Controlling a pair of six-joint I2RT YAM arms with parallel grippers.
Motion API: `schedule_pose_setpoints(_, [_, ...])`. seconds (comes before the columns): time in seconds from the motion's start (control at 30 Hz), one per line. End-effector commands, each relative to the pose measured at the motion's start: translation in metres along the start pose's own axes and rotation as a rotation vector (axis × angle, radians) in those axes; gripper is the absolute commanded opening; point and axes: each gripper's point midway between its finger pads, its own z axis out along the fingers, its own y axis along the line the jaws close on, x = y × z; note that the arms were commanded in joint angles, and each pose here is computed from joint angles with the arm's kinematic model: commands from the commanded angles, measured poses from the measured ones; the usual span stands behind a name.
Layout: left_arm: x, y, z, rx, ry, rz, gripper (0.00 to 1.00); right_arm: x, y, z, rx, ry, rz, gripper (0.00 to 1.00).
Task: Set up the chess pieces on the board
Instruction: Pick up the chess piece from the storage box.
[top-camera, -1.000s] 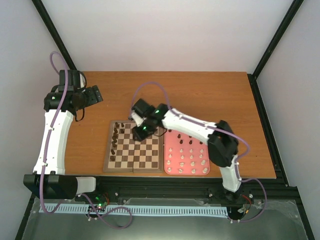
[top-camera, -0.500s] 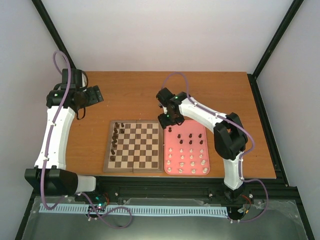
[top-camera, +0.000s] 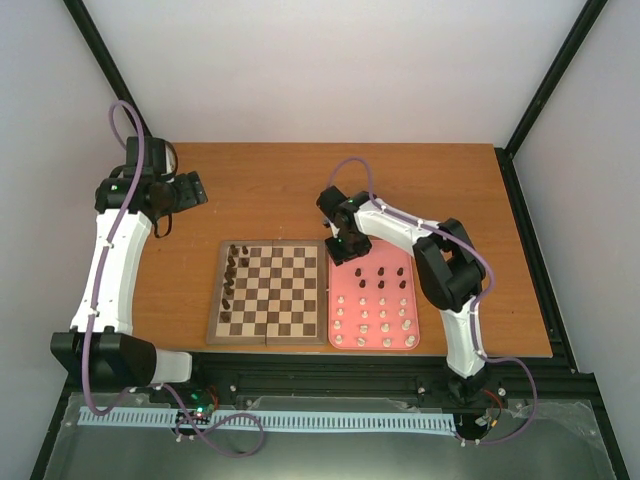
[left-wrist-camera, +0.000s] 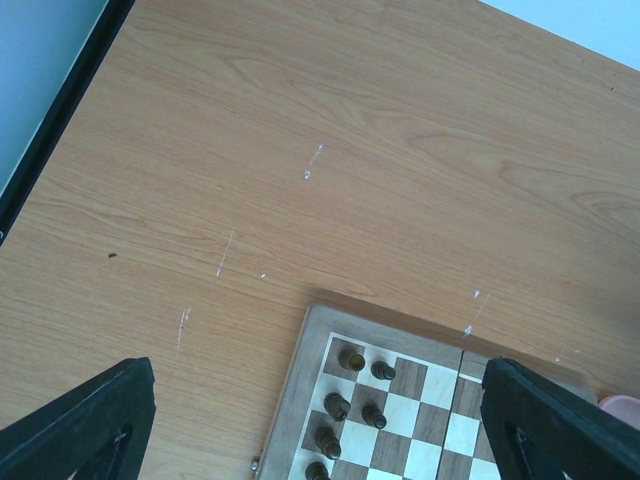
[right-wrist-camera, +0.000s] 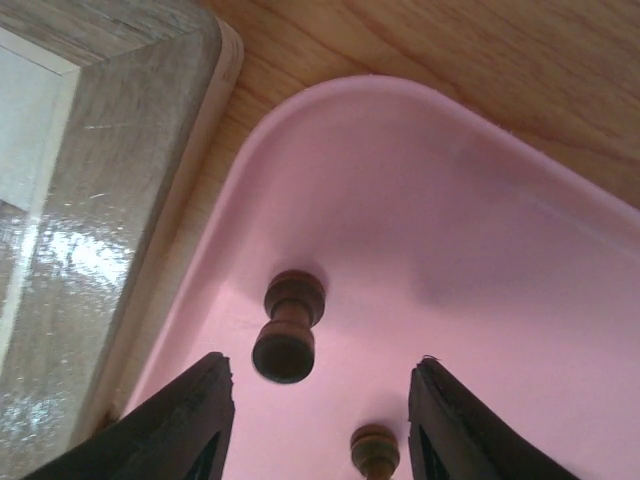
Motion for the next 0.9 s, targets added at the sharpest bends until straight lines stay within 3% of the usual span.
schedule_pose_setpoints(0.0, [-0.013,-0.004,-0.009,0.007,-0.045,0.022,1.00,-0.005,-0.007,0.015,-0.010,0.009,0.007,0.46])
schedule_pose_setpoints(0.57, [-0.013,-0.004,-0.004,0.003,-0.035,0.025,1.00,-0.022,0.002,0.012,-0.050,-0.004,-0.001,0.35])
schedule_pose_setpoints(0.67, [-0.013,-0.005,-0.003,0.004,-0.033,0.025,1.00,-0.021,0.002,0.011,-0.052,-0.002,0.000,0.28])
schedule_pose_setpoints(0.8, [-0.012,-0.005,-0.003,0.006,-0.033,0.025,1.00,-0.022,0.002,0.012,-0.050,0.008,0.002,0.07])
schedule_pose_setpoints(0.87, [-0.012,-0.005,-0.003,0.007,-0.030,0.025,1.00,-0.022,0.002,0.010,-0.046,0.006,0.003,0.03])
